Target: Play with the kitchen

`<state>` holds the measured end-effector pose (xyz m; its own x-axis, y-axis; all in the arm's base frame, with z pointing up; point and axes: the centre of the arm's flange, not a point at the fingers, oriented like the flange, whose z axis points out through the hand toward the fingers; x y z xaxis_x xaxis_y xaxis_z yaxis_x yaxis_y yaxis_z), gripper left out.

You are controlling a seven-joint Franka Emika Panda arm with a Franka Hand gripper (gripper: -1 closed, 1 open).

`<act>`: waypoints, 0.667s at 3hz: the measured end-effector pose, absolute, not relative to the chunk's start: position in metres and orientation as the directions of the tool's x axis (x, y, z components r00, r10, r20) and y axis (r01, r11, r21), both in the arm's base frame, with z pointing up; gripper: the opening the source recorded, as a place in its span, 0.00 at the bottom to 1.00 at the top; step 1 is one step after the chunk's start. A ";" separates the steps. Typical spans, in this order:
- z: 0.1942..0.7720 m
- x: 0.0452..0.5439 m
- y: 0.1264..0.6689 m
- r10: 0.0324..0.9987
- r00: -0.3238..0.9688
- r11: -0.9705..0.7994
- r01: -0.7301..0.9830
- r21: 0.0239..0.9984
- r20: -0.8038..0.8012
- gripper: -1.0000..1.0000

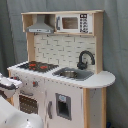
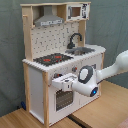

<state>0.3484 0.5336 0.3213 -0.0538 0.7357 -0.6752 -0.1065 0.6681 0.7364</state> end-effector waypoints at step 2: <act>0.325 0.350 0.530 0.815 -0.081 0.568 -0.082 0.819 -0.574 0.00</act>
<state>0.3504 0.5299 0.3250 -0.0810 0.8150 -0.5737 -0.0817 0.5683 0.8188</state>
